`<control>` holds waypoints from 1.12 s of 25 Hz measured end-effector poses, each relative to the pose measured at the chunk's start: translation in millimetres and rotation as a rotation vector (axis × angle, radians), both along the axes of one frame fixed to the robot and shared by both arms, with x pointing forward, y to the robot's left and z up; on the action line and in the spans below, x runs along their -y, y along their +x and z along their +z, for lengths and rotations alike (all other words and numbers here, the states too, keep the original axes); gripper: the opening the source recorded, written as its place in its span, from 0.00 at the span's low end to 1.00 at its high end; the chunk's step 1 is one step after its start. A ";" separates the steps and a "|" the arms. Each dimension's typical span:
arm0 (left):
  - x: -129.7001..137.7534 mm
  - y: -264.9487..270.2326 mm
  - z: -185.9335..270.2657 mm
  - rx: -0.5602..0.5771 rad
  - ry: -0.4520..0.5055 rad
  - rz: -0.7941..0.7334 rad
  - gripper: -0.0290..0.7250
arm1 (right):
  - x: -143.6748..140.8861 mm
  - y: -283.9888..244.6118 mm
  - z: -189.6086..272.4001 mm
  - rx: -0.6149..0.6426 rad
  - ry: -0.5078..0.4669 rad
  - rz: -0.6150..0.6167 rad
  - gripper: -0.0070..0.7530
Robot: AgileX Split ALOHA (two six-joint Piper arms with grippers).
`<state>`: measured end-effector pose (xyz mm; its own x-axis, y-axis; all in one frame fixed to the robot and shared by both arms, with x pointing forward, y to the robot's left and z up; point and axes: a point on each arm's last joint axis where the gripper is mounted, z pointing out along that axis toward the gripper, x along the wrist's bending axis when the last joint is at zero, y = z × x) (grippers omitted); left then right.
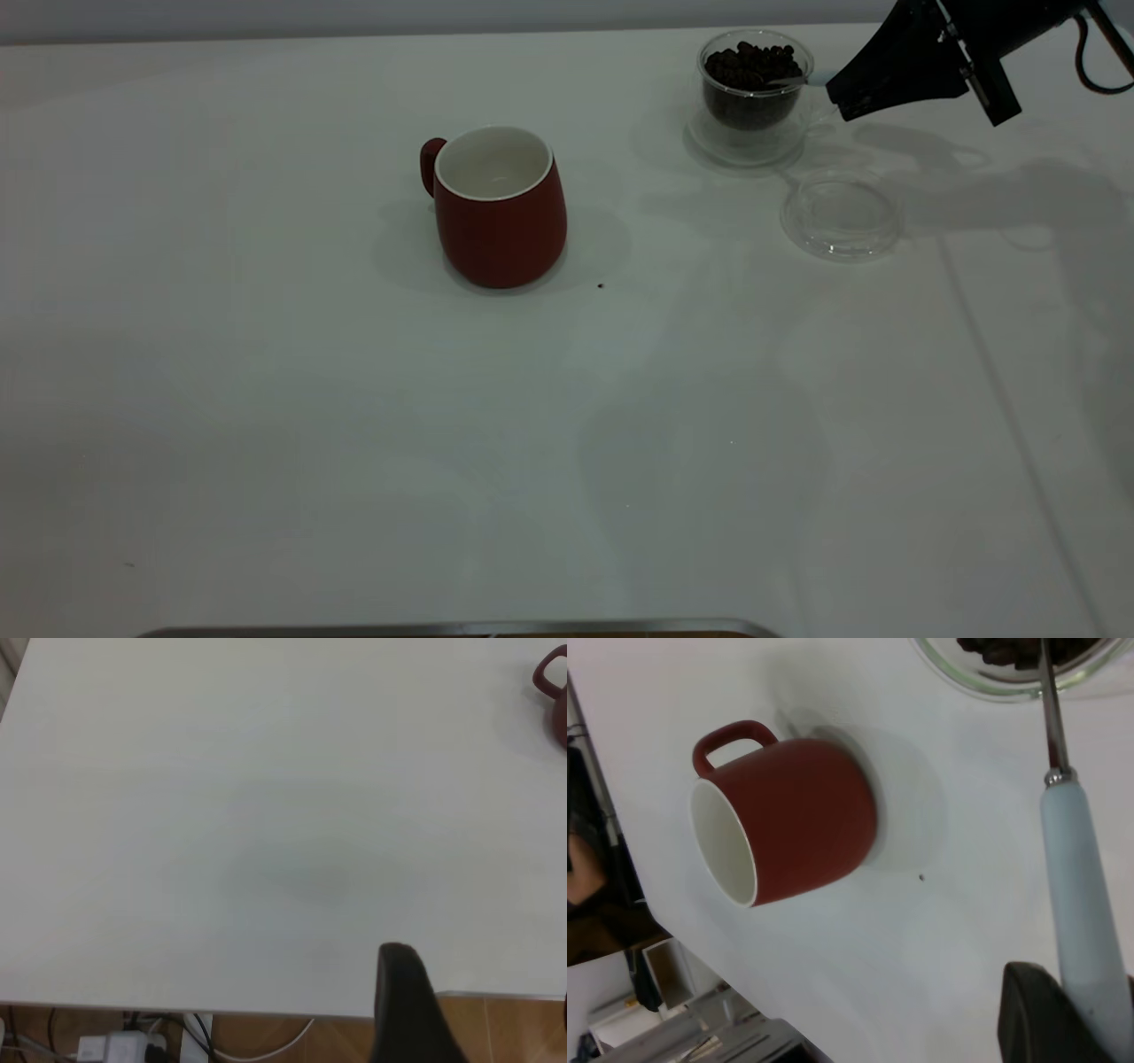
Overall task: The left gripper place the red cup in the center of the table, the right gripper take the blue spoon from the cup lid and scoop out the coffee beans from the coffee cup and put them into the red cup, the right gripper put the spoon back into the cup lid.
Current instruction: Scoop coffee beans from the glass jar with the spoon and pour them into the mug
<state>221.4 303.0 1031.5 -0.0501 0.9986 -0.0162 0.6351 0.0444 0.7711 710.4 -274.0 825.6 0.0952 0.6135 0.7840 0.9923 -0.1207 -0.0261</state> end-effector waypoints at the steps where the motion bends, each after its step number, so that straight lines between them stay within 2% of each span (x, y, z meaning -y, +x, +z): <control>1: 0.0 0.0 0.0 0.000 0.000 0.000 0.68 | 0.0 0.5 -0.1 0.005 0.008 -0.003 0.13; 12: 0.0 0.0 0.0 0.000 -0.001 0.001 0.68 | 13.2 2.5 -1.1 0.035 0.036 -0.034 0.13; 28: 0.0 0.0 0.0 0.000 -0.001 0.001 0.68 | 13.5 3.0 -9.5 0.036 0.069 -0.050 0.13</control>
<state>221.4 303.0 1031.5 -0.0507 0.9986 -0.0170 0.6351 0.0453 0.7711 713.4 -287.5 816.1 0.0958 0.5530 0.8277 0.9855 -0.1697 -0.0006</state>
